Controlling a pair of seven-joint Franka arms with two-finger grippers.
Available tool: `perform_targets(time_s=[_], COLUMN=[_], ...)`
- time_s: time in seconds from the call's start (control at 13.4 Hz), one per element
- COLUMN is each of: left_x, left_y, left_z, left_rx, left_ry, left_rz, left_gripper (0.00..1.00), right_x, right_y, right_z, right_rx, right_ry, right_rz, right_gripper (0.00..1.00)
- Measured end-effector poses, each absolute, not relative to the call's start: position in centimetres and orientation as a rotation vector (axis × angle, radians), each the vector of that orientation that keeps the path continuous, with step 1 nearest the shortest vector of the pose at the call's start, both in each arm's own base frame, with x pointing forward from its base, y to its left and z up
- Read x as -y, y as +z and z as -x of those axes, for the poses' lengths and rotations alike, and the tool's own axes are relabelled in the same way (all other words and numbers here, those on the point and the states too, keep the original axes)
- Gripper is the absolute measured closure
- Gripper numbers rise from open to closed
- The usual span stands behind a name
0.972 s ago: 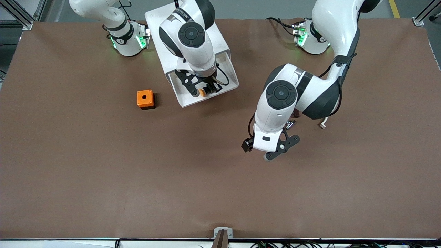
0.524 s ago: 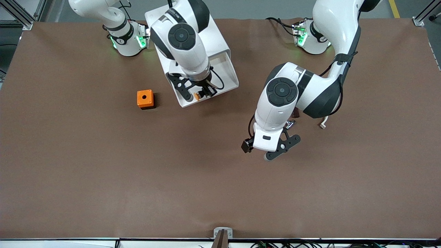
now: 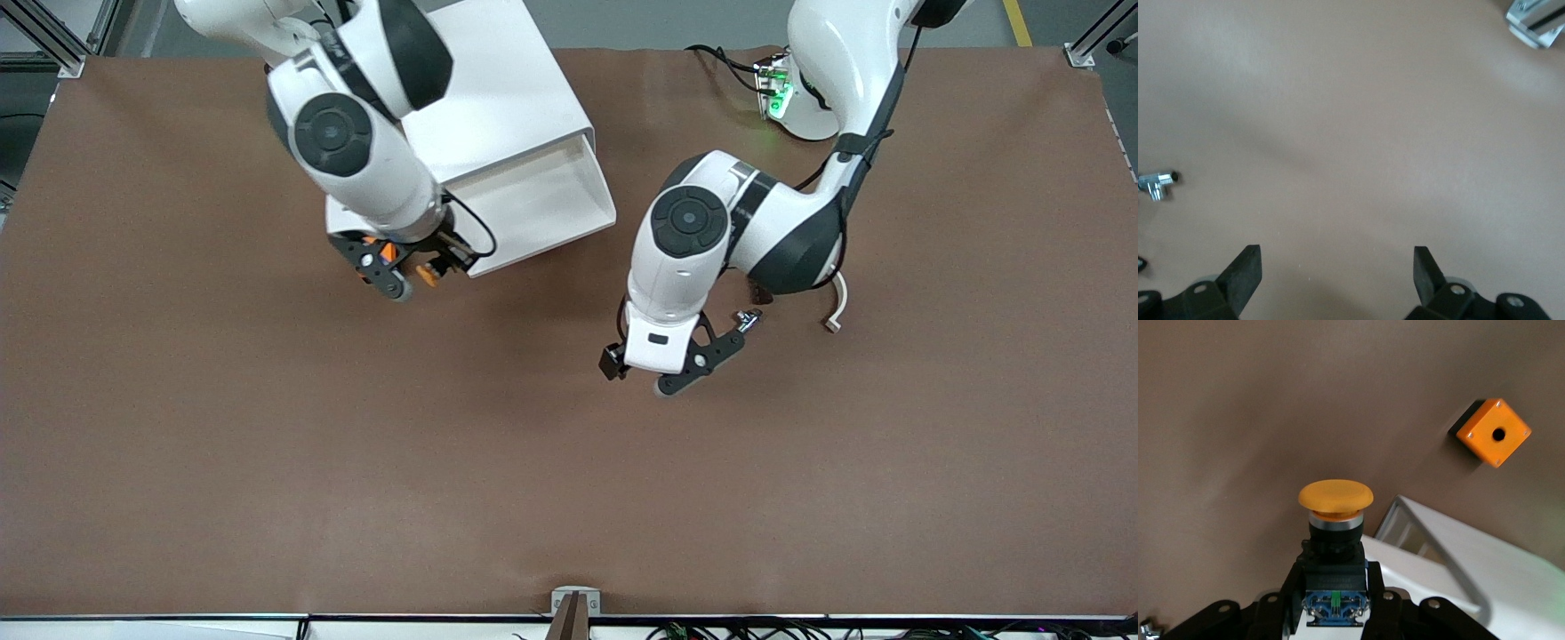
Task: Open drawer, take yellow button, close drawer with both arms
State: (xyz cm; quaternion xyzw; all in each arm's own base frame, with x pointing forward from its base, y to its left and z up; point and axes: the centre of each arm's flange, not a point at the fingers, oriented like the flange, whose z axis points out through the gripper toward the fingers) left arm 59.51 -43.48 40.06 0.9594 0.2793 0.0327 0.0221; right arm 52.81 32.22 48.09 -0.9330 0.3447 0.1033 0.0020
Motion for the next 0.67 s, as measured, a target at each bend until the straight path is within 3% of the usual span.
perform_targets(time_s=[0.67], left_x=[50.0], left_y=[38.2], left_z=[-53.2], left_rx=[-0.708], left_ry=[0.016], left_rz=[-3.027], left_gripper=[0.00], right_x=[-11.2], right_y=[49.1], right_z=[-59.4], right_rx=[-0.597], right_ry=[0.318], right_rz=[3.032], right_gripper=[0.59])
